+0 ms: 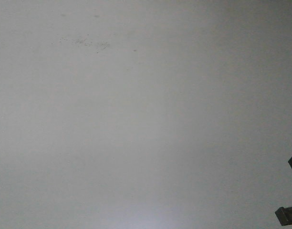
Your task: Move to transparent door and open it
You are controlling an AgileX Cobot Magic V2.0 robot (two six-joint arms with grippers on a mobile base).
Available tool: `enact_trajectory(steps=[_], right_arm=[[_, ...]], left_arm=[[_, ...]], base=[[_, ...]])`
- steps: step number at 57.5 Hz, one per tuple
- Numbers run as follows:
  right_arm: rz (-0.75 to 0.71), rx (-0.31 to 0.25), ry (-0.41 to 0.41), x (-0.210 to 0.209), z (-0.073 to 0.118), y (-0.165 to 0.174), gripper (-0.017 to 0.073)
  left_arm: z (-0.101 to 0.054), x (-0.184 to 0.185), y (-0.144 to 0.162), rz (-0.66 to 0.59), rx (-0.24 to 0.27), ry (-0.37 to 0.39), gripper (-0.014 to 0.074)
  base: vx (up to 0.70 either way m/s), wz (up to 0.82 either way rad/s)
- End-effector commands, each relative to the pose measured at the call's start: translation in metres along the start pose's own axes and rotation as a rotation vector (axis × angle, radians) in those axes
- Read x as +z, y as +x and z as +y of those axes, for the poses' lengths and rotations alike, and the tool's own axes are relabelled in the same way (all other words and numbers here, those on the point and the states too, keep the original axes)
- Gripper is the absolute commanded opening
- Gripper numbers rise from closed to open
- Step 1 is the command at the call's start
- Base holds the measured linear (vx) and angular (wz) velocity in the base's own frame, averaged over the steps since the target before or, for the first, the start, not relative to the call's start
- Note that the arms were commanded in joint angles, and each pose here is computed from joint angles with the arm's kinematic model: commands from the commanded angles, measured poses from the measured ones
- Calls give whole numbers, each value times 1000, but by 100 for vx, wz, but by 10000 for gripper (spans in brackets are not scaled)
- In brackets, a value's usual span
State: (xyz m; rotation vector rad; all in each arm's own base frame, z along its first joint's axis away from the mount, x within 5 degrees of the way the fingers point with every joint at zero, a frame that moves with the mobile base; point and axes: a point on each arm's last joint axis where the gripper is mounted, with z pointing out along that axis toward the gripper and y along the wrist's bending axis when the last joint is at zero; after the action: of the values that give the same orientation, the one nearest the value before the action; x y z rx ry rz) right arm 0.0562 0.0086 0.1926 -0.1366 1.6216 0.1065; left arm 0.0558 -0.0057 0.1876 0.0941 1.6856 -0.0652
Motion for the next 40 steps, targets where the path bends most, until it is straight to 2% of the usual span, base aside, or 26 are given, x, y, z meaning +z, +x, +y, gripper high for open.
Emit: enact_trajectory(steps=[1, 40], right_arm=[[-86, -10, 3, -1, 0, -4, 0], [-86, -10, 3, -1, 0, -4, 0]], left_arm=[[0, 1, 0, -68, -7, 2, 4], [0, 1, 0, -68, -7, 2, 4]], base=[[0, 0], [0, 1]])
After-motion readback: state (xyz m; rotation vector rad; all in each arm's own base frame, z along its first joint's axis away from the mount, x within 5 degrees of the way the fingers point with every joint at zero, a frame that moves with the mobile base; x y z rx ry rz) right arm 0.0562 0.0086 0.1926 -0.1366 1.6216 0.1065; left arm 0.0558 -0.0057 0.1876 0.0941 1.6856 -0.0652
